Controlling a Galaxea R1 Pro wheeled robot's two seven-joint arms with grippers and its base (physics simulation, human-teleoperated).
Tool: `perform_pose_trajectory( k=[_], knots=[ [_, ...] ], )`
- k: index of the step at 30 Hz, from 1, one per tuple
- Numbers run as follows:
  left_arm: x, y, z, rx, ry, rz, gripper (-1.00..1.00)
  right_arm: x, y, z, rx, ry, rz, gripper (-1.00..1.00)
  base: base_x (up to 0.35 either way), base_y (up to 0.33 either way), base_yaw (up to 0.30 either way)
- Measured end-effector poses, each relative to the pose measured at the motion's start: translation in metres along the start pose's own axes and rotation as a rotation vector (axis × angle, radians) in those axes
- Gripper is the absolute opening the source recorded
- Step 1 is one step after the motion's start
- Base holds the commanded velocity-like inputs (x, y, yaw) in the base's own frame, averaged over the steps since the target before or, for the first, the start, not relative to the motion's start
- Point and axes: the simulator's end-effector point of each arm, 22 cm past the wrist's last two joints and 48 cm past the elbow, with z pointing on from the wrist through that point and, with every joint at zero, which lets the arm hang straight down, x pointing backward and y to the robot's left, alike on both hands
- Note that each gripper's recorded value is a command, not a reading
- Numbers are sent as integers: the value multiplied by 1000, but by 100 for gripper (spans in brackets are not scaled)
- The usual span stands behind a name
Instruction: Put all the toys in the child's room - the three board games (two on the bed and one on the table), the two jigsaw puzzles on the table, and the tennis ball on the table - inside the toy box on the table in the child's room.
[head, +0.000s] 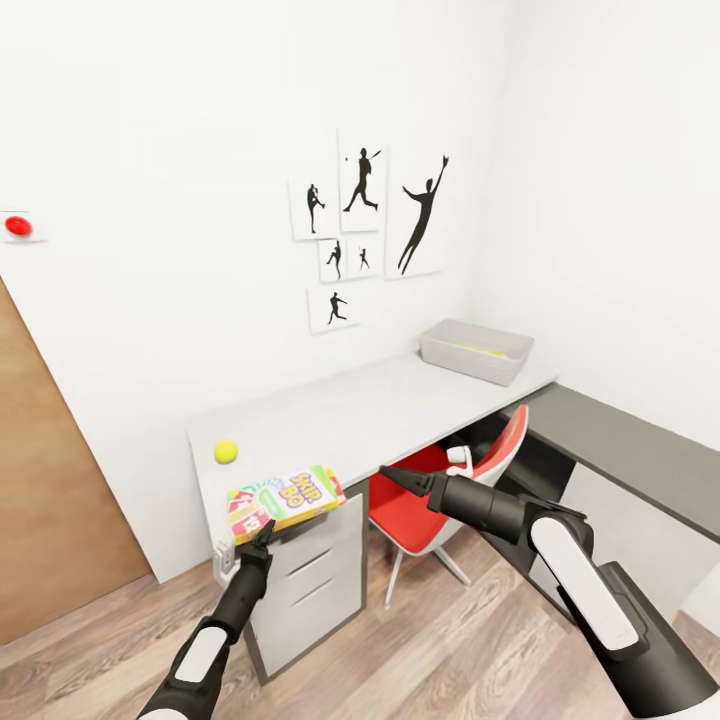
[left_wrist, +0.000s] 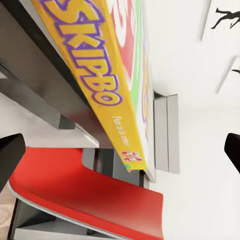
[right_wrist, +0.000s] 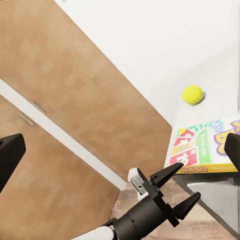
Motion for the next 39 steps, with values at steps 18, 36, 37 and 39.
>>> perform_pose_trajectory(
  k=[18, 36, 37, 39],
  knots=[
    [1, 0, 0, 1, 2, 1, 100, 0, 1, 1, -2, 0, 0, 100, 106, -84, 17],
    [1, 0, 0, 1, 0, -1, 100, 8, 2, 5, 0, 19, 1, 100, 22, -4, 121],
    [1, 0, 0, 1, 0, -1, 100, 9, 2, 5, 0, 20, 2, 100, 9, 0, 32],
    [1, 0, 0, 1, 0, -1, 100, 9, 2, 6, 0, 20, 2, 100, 5, 0, 74]
  ],
)
